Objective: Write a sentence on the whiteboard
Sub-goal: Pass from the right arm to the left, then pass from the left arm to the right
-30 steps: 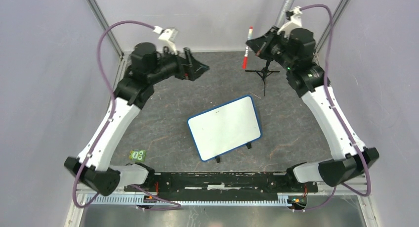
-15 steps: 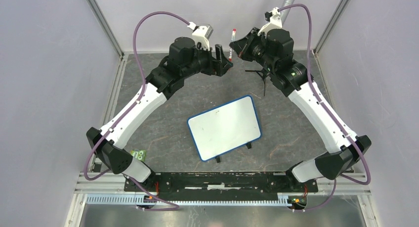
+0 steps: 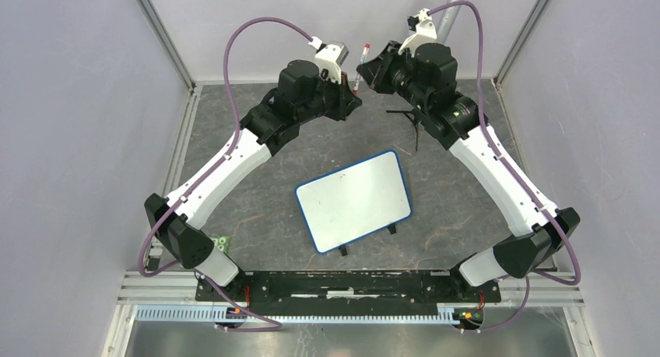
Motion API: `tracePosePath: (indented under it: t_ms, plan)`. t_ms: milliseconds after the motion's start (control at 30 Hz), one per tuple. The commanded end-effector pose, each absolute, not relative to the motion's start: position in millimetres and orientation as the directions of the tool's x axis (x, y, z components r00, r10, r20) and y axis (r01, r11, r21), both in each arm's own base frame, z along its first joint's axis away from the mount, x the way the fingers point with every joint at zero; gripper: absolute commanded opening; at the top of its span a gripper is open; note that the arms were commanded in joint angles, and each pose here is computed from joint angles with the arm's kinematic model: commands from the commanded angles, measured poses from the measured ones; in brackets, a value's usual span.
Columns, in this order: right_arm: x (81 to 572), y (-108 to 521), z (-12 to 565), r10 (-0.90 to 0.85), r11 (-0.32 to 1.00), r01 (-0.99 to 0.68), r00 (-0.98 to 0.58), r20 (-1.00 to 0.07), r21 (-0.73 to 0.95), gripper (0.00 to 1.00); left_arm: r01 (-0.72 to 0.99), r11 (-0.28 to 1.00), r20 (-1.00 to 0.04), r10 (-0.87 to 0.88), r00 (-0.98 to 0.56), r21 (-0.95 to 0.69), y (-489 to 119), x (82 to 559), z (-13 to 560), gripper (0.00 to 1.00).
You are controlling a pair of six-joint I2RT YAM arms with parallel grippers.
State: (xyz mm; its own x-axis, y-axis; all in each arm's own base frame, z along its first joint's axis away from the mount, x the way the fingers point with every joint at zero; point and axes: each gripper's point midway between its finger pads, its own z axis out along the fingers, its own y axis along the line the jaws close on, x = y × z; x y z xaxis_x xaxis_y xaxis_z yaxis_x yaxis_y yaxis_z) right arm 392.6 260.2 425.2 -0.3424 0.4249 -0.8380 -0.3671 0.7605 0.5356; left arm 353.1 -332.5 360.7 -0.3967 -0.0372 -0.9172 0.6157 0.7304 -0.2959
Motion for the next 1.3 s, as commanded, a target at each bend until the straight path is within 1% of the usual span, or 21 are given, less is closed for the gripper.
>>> tracePosePath:
  t_ms: [0,33,67,100,133,167,233,367,433,533,600,667,733,767,800,833,933,1033,1167,1267]
  plan:
    - [372.3,253.6,465.4,0.321,0.770,-0.522,-0.180,-0.930,0.366,0.31,0.657,0.724,-0.956,-0.016,-0.291,-0.212,-309.3,343.2,394.9,0.03]
    - [367.6,250.4,471.0,0.284,0.771,-0.554,-0.140,-0.948,0.313,0.46,0.659,0.722,-0.956,-0.012,-0.293,-0.211,-303.9,341.4,394.5,0.03]
    - [362.5,247.5,476.7,0.241,0.768,-0.590,-0.096,-0.966,0.251,0.64,0.663,0.719,-0.956,-0.006,-0.294,-0.208,-299.0,339.6,394.0,0.03]
    - [356.6,247.8,480.5,0.201,0.749,-0.635,-0.057,-0.978,0.191,0.78,0.665,0.719,-0.955,0.005,-0.296,-0.202,-293.3,337.2,392.2,0.03]
    - [350.2,246.0,483.7,0.154,0.735,-0.667,-0.008,-0.988,0.120,0.89,0.668,0.719,-0.955,0.019,-0.295,-0.191,-288.3,335.1,390.7,0.02]
    - [346.2,242.7,483.8,0.123,0.732,-0.677,0.019,-0.992,0.078,0.97,0.671,0.719,-0.955,0.035,-0.295,-0.181,-282.8,331.9,389.0,0.02]
    - [334.0,237.4,477.7,0.056,0.712,-0.702,0.068,-0.996,-0.008,0.98,0.671,0.725,-0.955,0.066,-0.290,-0.154,-272.2,326.0,385.1,0.02]
    - [320.0,227.7,450.4,-0.091,0.672,-0.728,0.098,-0.991,-0.134,0.98,0.707,0.696,-0.958,0.100,-0.270,-0.126,-253.8,315.1,376.6,0.03]
    - [315.3,224.8,438.3,-0.140,0.630,-0.759,0.094,-0.986,-0.162,0.98,0.713,0.697,-0.961,0.140,-0.238,-0.075,-244.2,313.7,371.5,0.02]
    - [311.6,220.0,424.8,-0.163,0.588,-0.795,0.063,-0.985,-0.148,0.98,0.747,0.663,-0.956,0.253,-0.149,0.059,-235.2,309.0,360.2,0.03]
    - [307.7,218.3,418.7,-0.121,0.557,-0.826,0.026,-0.992,-0.089,0.98,0.792,0.595,-0.937,0.338,-0.089,0.139,-233.5,300.4,350.5,0.02]
    - [298.9,222.9,408.9,-0.074,0.466,-0.885,-0.044,-0.996,0.004,0.98,0.798,0.576,-0.925,0.375,-0.065,0.177,-229.5,297.1,342.3,0.02]
    - [298.0,227.4,396.1,-0.100,0.408,-0.910,-0.120,-0.988,0.069,0.98,0.814,0.543,-0.903,0.425,-0.057,0.205,-225.0,290.7,332.5,0.02]
    - [293.6,230.5,389.6,-0.132,0.361,-0.929,-0.140,-0.981,0.084,0.98,0.843,0.484,-0.883,0.470,-0.025,0.234,-224.8,283.2,327.1,0.02]
    - [288.6,232.0,385.2,-0.162,0.320,-0.944,-0.134,-0.978,0.076,0.98,0.866,0.439,-0.865,0.502,-0.013,0.242,-223.8,275.5,321.7,0.02]
    - [285.8,232.6,383.0,-0.162,0.308,-0.948,-0.141,-0.977,0.086,0.98,0.882,0.408,-0.850,0.527,-0.017,0.235,-223.3,269.7,316.4,0.02]
    - [266.0,238.7,385.1,-0.100,0.226,-0.968,-0.135,-0.986,0.110,0.98,0.912,0.309,-0.803,0.595,0.036,0.270,-219.7,258.8,305.1,0.02]
    - [257.7,243.9,383.6,-0.042,0.193,-0.962,-0.207,-0.977,0.196,0.98,0.902,0.251,-0.760,0.640,0.118,0.351,-218.4,256.0,301.3,0.02]
    - [250.6,259.0,375.6,-0.058,0.155,-0.936,-0.328,-0.943,0.316,0.98,0.876,0.231,-0.728,0.661,0.178,0.424,-224.2,254.5,307.7,0.02]
    - [241.9,272.6,368.8,-0.037,0.128,-0.915,-0.389,-0.921,0.381,0.98,0.864,0.184,-0.700,0.674,0.236,0.469,-230.8,250.9,309.6,0.02]
